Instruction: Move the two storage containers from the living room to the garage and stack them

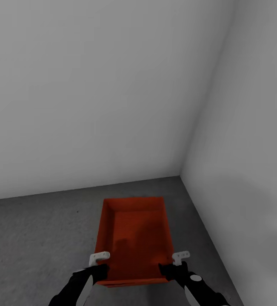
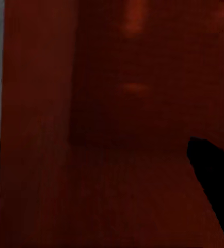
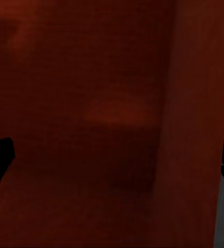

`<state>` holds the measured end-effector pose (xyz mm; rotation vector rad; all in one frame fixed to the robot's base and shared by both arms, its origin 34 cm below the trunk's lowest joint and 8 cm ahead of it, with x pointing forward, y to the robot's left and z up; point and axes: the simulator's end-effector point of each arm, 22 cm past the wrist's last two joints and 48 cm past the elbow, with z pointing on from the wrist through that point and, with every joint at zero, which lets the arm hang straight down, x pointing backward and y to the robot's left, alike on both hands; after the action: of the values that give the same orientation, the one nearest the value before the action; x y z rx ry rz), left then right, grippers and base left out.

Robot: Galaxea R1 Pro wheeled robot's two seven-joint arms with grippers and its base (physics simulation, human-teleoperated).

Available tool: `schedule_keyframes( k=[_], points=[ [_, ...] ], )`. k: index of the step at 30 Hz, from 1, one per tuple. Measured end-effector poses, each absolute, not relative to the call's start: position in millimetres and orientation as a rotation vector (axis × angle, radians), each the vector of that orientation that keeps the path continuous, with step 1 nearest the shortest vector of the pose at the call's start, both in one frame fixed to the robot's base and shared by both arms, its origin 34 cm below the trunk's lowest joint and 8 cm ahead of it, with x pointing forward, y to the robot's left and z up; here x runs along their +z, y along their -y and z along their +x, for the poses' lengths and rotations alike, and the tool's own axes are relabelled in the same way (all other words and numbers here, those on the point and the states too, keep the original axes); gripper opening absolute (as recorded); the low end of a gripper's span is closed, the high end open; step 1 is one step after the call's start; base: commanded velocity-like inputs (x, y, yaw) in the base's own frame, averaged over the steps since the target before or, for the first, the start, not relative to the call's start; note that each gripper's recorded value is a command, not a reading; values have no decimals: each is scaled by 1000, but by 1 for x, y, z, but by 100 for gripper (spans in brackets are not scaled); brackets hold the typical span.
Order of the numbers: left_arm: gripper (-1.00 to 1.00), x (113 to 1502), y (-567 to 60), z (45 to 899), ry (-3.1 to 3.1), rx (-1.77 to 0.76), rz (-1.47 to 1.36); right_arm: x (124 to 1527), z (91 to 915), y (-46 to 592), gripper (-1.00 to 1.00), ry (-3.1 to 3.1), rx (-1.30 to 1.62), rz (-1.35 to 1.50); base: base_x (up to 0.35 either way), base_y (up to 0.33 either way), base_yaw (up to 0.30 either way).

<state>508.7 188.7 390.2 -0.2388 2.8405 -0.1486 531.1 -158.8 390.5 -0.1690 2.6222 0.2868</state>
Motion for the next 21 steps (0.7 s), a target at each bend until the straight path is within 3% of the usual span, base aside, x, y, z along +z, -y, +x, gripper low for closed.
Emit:
schedule_keyframes(
  k=[21],
  points=[
    [100, 390, -190, 509, -2840, -147, -244, 391, 531, 159, 100, -2622, 287, -168, 0, 0, 0]
  ],
)
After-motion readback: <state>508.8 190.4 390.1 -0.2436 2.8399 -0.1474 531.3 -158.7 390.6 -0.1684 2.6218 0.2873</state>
